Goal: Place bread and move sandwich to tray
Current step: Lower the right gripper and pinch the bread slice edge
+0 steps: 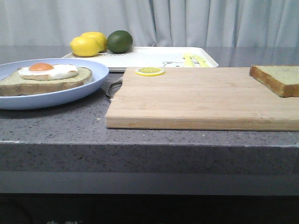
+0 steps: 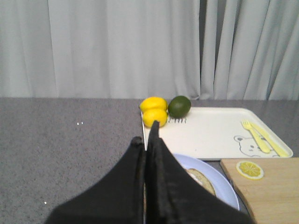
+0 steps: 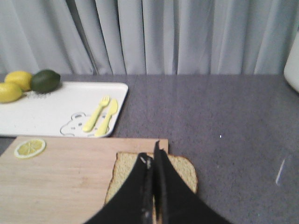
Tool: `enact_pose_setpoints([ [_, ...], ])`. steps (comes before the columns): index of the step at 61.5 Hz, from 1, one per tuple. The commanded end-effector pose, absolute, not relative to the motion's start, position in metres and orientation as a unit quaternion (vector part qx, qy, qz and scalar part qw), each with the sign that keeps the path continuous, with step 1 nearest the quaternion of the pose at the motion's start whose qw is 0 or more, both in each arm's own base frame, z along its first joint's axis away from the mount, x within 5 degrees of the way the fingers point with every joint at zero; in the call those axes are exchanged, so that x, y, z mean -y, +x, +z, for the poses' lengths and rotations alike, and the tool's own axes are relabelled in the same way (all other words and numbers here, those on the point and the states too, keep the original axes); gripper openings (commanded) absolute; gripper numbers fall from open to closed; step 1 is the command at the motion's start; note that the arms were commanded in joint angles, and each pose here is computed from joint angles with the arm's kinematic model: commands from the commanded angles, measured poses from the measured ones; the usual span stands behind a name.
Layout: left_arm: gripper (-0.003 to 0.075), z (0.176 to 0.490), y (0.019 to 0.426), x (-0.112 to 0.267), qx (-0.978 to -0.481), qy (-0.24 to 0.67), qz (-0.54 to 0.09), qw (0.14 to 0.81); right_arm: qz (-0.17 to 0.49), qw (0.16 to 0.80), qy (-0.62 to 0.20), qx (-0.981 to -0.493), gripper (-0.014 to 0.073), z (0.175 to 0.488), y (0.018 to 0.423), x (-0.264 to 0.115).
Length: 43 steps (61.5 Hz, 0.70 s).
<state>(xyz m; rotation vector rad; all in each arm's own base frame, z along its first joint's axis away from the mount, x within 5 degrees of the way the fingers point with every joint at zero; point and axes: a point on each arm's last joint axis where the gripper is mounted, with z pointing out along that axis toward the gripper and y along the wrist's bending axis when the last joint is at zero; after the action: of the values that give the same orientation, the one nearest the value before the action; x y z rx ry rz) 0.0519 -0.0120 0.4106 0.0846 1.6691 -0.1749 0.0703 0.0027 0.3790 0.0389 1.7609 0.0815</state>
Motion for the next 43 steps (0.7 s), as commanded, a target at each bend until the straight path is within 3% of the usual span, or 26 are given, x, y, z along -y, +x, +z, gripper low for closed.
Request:
enact_pose_setpoints([
  [1, -0.002, 0.422, 0.063, 0.013, -0.731, 0.03, -0.089, 0.676, 0.026, 0.631, 0.015, -0.775, -0.0115, 0.386, 0.083, -0.002],
  [11, -0.002, 0.414, 0.082, 0.015, -0.758, 0.029, -0.089, 0.646, 0.024, 0.579, 0.016, -0.815, -0.0115, 0.374, 0.1, -0.002],
  [34, -0.002, 0.404, 0.098, 0.018, -0.789, 0.027, -0.101, 0.606, 0.023, 0.514, 0.017, -0.857, -0.0106, 0.358, 0.126, -0.003],
  [40, -0.0018, 0.404, 0.099, 0.018, -0.789, 0.027, -0.1, 0.606, 0.023, 0.506, 0.018, -0.862, -0.0015, 0.356, 0.128, -0.003],
  [43, -0.0005, 0.404, 0.099, 0.018, -0.789, 0.027, -0.1, 0.606, 0.023, 0.505, 0.018, -0.863, 0.0081, 0.356, 0.128, -0.003],
])
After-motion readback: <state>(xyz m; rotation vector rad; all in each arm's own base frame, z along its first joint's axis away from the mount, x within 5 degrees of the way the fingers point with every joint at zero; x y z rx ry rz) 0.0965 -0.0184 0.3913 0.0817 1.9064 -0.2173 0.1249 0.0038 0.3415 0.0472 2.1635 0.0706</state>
